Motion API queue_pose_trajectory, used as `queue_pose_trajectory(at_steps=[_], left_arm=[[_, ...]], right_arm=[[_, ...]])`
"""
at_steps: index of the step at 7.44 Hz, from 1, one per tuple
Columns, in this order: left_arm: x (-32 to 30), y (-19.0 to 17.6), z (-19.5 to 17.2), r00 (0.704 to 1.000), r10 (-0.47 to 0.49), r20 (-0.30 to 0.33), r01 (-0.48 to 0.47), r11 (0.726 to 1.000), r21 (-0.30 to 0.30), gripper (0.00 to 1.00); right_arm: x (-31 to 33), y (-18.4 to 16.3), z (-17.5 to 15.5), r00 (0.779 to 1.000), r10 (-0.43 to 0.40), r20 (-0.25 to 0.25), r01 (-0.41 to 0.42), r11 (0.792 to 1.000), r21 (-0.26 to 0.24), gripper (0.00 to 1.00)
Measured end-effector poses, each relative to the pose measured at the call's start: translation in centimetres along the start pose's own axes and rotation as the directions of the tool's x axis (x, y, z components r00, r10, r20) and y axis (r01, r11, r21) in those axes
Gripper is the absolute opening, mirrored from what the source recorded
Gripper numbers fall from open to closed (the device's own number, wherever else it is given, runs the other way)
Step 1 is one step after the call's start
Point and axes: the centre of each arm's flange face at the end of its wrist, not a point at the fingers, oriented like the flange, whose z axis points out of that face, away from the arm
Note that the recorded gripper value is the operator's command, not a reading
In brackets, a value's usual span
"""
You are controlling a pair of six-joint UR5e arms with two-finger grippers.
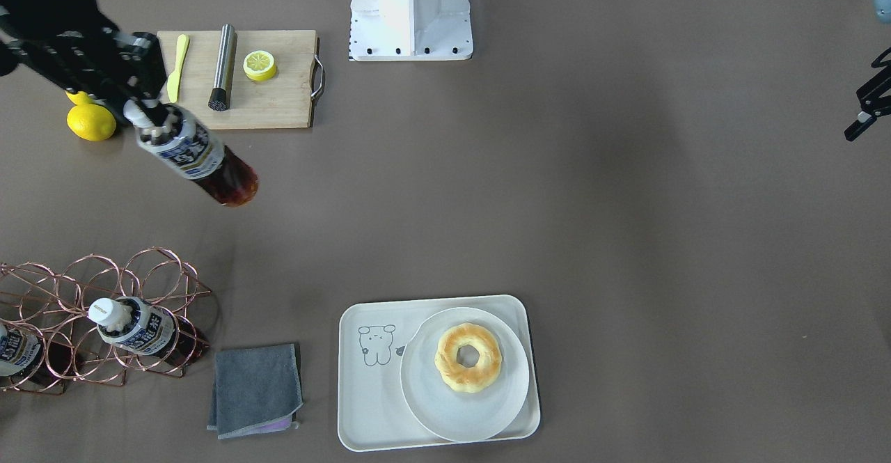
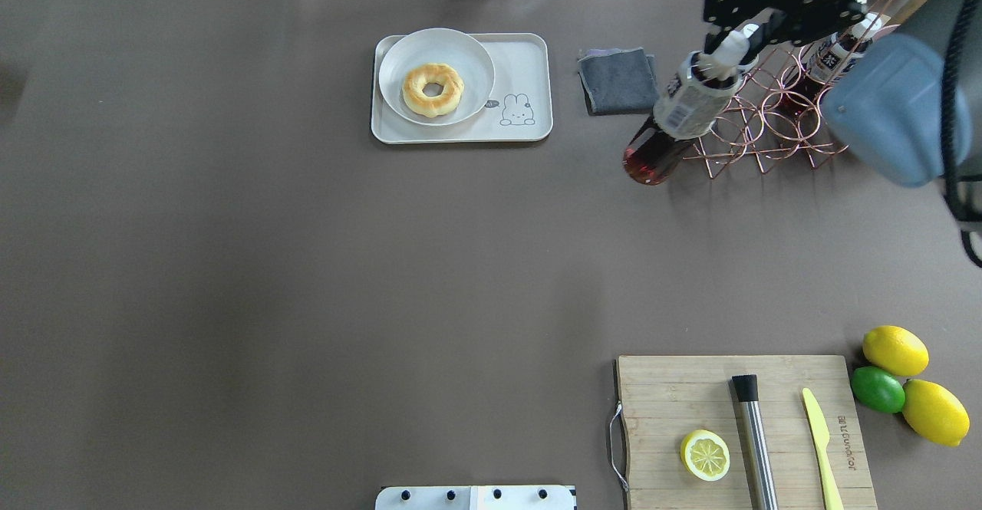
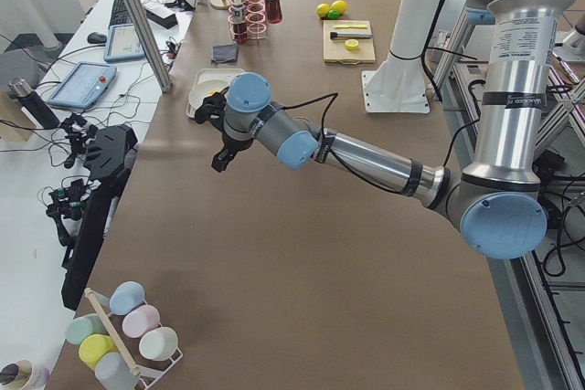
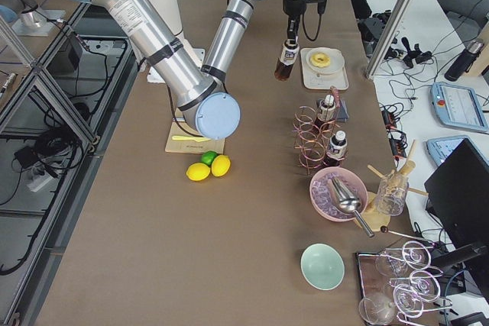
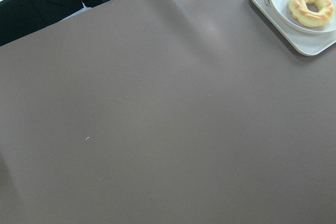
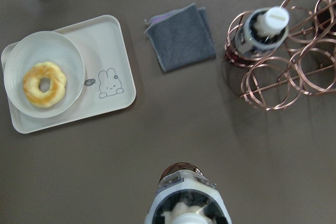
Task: Place tea on tray
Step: 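Lift the tea bottle out of the rack and carry it toward the tray, then lower the tea bottle onto the table beside the tray and release it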
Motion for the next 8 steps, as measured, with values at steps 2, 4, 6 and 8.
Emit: queue_pose_trajectory(at_steps=[2, 4, 6, 8], left_arm=[[0.5, -0.2, 0.7, 1.000, 0.001, -0.003, -0.001, 1.000, -0.009, 0.99], [0.7, -0.3, 1.1, 1.000, 0.002, -0.007, -0.002, 1.000, -0.014, 0.99], [0.9, -0.2, 1.3, 1.000, -0.018, -0.012, 0.018, 1.000, -0.017, 0.99], [1.1, -0.2, 1.5, 0.999, -0.030, -0.017, 0.030, 0.999, -0.020, 0.99]], right_arm=[[-9.2, 5.4, 3.8, 0.995, 0.102, -0.018, -0.103, 0.994, -0.035, 0.00], [-17.4, 10.9, 8.5, 0.980, 0.190, -0.053, -0.192, 0.980, -0.046, 0.00], [-22.6, 15.7, 14.1, 0.975, 0.215, -0.058, -0.215, 0.977, 0.007, 0.00], [-24.5, 18.0, 17.9, 0.975, 0.212, -0.059, -0.209, 0.976, 0.061, 0.00]])
